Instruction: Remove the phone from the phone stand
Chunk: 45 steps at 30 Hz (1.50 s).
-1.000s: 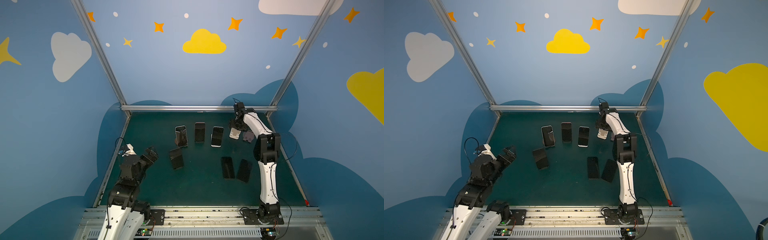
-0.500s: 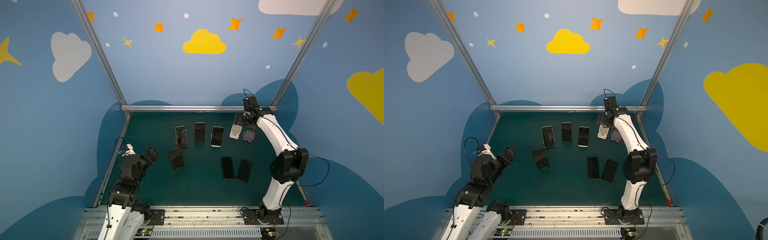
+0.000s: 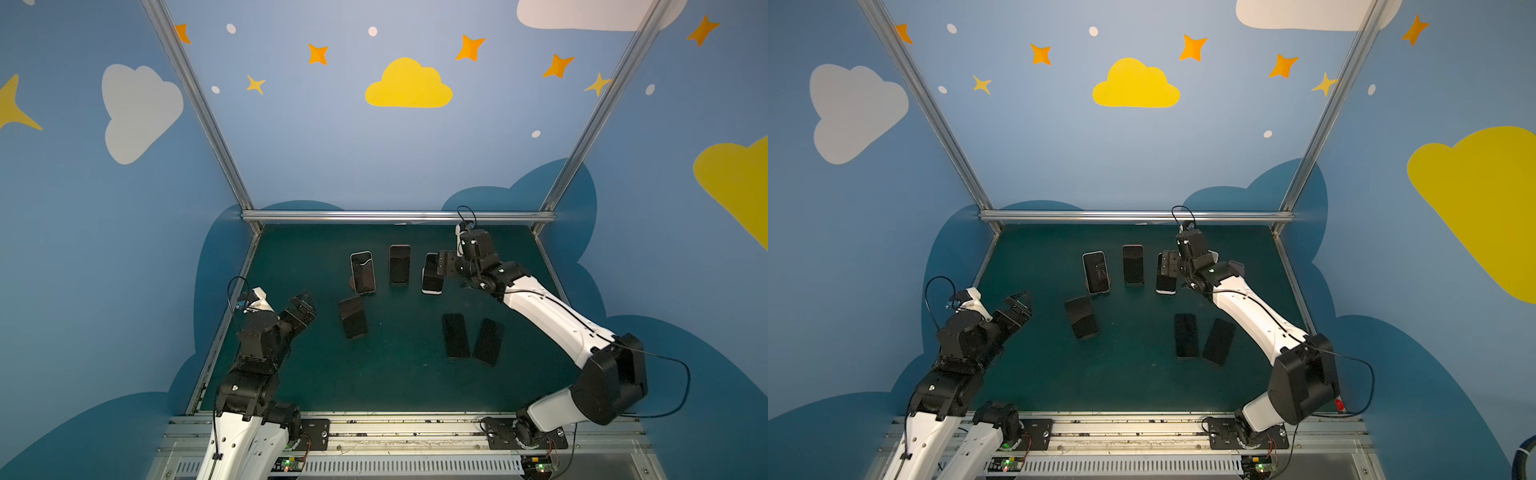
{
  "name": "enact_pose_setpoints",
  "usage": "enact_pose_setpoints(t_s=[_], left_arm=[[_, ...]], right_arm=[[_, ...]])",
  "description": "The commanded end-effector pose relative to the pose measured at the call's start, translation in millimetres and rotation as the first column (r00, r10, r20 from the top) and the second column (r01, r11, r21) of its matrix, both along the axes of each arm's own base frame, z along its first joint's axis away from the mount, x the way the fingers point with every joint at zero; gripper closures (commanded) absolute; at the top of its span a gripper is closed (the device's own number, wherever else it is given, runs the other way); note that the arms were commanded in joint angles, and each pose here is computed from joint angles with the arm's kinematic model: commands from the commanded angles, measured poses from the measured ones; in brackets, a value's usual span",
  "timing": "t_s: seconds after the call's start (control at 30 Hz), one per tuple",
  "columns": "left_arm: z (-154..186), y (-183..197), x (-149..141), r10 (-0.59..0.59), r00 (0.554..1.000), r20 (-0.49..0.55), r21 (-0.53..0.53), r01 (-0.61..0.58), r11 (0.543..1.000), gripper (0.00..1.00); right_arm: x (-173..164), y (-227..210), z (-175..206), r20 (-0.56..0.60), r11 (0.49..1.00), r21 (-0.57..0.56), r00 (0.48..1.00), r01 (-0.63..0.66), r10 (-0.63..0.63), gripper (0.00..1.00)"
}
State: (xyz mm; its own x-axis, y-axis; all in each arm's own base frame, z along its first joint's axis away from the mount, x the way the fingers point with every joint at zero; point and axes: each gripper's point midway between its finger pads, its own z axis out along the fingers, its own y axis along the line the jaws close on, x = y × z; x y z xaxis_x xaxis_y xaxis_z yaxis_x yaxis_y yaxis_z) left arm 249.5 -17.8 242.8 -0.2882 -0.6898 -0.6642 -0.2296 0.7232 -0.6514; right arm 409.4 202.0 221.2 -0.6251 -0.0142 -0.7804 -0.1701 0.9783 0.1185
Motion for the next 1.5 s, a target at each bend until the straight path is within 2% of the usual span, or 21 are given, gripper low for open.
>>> enact_pose_setpoints(t_s=[0.0,0.17,0.4,0.87,1.03,1.47], left_arm=[[-1.3,-0.4,0.1,-0.007,1.000,0.009,0.003,0.007,1.000,0.00],[-3.5,-2.4,0.1,-0.016,1.000,-0.004,0.004,0.016,1.000,0.00],[-2.1,-1.1,-1.4,-0.011,1.000,0.001,0.007,0.011,1.000,0.00],[0.8,-2.1,-1.7,-0.016,1.000,0.012,0.004,0.016,1.000,0.00],[0.6,-3.1,-1.3,-0.022,1.000,0.011,0.005,0.022,1.000,0.00],[-0.8,-2.9,-0.8,-0.021,1.000,0.004,0.007,0.021,1.000,0.00]], right_arm=[[18.3,2.2,-12.4,0.002,0.998,-0.043,0.998,0.055,-0.055,0.07],[36.9,6.8,-40.6,-0.043,0.988,-0.108,0.992,0.110,-0.115,0.06],[47.0,25.3,-71.7,-0.137,0.989,-0.129,0.987,0.065,-0.083,0.06],[53.5,26.2,-95.9,-0.169,0.989,-0.095,0.977,0.115,-0.129,0.08],[54.9,27.3,-105.4,-0.182,0.988,-0.081,0.972,0.133,-0.146,0.14],[55.2,23.8,-125.2,-0.195,0.983,-0.088,0.964,0.164,-0.178,0.19]])
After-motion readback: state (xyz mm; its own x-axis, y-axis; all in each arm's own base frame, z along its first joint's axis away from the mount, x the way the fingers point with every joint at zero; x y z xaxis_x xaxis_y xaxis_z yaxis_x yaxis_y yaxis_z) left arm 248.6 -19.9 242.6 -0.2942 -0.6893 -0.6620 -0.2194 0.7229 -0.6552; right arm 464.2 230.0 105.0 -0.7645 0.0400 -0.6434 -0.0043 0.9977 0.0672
